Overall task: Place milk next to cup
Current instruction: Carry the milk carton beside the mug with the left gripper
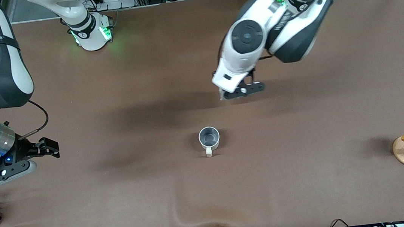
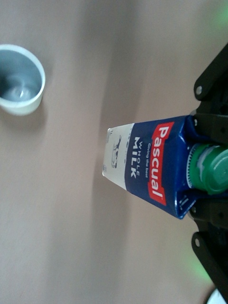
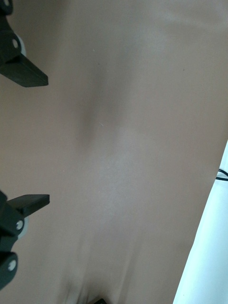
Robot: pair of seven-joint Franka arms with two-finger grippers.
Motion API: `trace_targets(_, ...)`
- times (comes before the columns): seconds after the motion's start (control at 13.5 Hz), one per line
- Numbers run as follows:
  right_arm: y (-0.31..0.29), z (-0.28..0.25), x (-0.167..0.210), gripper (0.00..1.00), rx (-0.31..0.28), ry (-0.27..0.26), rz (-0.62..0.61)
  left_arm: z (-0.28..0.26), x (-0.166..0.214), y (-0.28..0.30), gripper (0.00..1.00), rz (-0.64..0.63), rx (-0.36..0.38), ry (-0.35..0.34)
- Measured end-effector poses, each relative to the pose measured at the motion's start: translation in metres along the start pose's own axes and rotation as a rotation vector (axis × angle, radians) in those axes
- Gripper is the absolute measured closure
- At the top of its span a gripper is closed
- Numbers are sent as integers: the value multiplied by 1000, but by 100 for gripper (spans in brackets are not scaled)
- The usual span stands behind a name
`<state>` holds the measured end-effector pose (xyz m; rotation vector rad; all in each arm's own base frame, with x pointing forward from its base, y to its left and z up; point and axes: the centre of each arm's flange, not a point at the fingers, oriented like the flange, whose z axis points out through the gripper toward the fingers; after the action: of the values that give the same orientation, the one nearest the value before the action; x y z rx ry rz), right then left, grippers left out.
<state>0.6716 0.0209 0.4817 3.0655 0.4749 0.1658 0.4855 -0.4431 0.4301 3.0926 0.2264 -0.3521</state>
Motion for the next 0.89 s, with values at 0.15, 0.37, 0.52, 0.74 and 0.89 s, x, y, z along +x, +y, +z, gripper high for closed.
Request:
trace_targets(0.15, 0, 0, 0, 0, 0, -1, 0, 15, -14, 24, 63, 5, -6, 5)
trace_targets(0.37, 0, 0, 0, 0, 1, -2, -2, 21, -21, 46, 63, 38, -8, 29)
trace_targets(0.52, -1, 1, 0, 0, 1, -2, -3, 30, -18, 56, 63, 42, 4, 48)
trace_targets(0.74, 1, 1, -2, 0, 3, -12, -1, 54, -5, 64, 63, 27, 23, 65)
trace_targets(0.89, 5, 2, -3, 0, 3, -15, 5, 67, 5, 67, 63, 20, 10, 74)
